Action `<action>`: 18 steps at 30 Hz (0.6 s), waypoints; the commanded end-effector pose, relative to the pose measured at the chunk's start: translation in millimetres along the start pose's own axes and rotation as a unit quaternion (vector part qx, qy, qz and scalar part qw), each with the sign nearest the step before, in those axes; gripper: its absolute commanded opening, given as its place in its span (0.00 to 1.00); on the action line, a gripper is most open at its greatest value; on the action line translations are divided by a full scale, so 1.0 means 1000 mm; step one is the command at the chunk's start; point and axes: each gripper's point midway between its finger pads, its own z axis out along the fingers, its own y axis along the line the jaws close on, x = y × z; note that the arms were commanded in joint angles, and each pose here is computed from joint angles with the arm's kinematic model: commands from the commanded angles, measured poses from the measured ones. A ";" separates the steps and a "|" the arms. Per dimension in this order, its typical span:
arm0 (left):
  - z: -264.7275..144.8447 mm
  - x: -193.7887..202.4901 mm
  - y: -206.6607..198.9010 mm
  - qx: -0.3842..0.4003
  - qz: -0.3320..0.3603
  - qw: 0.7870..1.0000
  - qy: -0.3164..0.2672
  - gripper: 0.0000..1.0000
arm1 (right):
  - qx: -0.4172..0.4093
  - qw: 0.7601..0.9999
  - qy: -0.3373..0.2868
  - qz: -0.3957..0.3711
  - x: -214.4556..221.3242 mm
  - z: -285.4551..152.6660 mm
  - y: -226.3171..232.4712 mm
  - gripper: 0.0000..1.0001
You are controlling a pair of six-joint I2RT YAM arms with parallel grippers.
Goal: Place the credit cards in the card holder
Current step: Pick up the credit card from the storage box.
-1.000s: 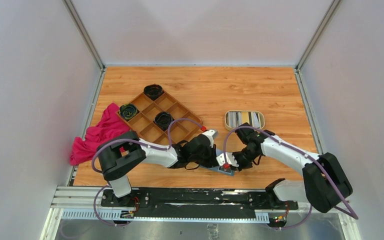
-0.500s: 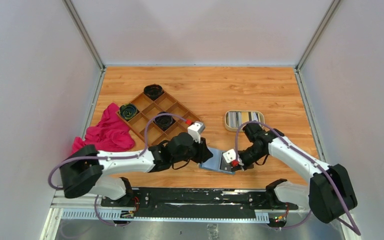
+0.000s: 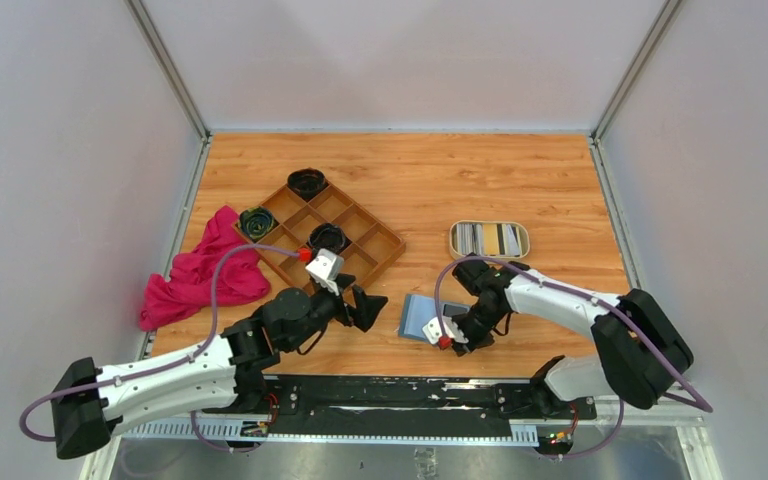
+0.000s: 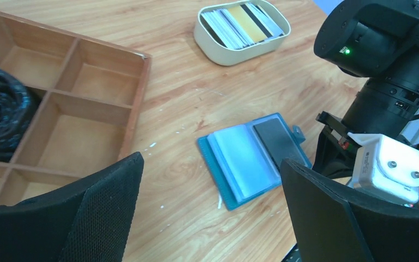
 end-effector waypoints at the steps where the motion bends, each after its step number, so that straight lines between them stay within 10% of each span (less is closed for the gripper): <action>1: -0.012 0.000 0.026 -0.038 0.040 0.998 -0.027 1.00 | 0.015 0.998 0.055 0.026 0.015 0.001 -0.011 0.00; 13: -0.021 0.017 0.048 -0.071 0.029 0.996 -0.034 1.00 | 0.126 0.974 0.164 0.092 0.053 -0.025 -0.052 0.01; 18: -0.023 0.022 0.051 -0.072 0.013 0.997 -0.037 1.00 | 0.090 0.987 0.099 0.088 0.031 -0.022 -0.035 0.08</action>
